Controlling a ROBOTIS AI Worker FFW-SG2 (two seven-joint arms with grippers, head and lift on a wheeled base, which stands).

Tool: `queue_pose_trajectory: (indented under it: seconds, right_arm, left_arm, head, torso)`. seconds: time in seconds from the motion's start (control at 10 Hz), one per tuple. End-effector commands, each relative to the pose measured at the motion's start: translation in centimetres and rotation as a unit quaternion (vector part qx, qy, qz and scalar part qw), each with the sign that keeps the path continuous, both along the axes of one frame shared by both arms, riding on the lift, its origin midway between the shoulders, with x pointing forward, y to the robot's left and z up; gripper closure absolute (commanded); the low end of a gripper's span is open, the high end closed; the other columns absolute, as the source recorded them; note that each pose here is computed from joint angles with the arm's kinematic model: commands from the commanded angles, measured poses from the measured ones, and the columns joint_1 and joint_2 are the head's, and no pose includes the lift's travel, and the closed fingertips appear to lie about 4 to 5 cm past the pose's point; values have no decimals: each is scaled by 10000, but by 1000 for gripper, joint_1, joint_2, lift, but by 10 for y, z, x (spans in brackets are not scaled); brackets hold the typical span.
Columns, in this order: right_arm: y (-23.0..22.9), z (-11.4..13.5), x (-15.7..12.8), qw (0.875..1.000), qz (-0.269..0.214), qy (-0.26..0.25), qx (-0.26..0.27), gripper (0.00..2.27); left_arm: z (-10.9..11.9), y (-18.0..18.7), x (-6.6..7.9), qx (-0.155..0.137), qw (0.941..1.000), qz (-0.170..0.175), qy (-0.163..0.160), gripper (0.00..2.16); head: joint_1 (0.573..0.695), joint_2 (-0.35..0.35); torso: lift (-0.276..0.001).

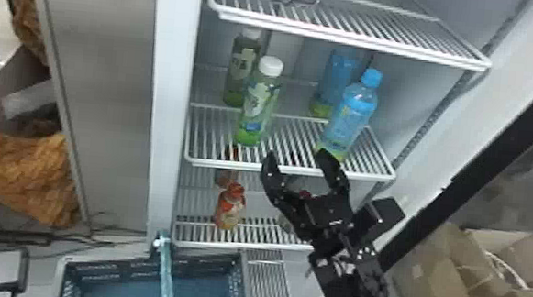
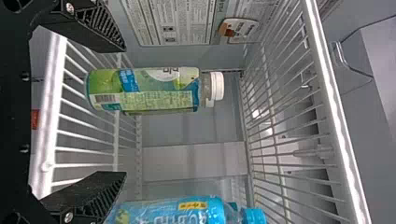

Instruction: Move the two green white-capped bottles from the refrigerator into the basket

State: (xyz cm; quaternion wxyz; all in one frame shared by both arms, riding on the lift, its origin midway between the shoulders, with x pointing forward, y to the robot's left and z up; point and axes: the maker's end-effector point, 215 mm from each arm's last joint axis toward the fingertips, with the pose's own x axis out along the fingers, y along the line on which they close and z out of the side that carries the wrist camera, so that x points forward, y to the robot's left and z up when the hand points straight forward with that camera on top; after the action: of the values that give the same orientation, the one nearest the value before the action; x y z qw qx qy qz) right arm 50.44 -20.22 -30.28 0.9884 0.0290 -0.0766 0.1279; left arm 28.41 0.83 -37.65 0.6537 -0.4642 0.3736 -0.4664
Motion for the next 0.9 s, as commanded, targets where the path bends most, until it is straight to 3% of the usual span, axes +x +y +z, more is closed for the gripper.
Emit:
queue_pose_trajectory:
  seconds: [0.0,0.8]
  right_arm:
    - [6,6,17,9999,79,-77,-83,93]
    - [31,16,76,9989,375,-63,-279,67]
  left_arm:
    - [1,0,1,-8,10000,8,-7,1190]
    - [2,-1,2,2,10000,-13,-40,1190]
  head:
    - [695,-275]
    - [695,-216]
  torso:
    - [-4]
    - [-4]
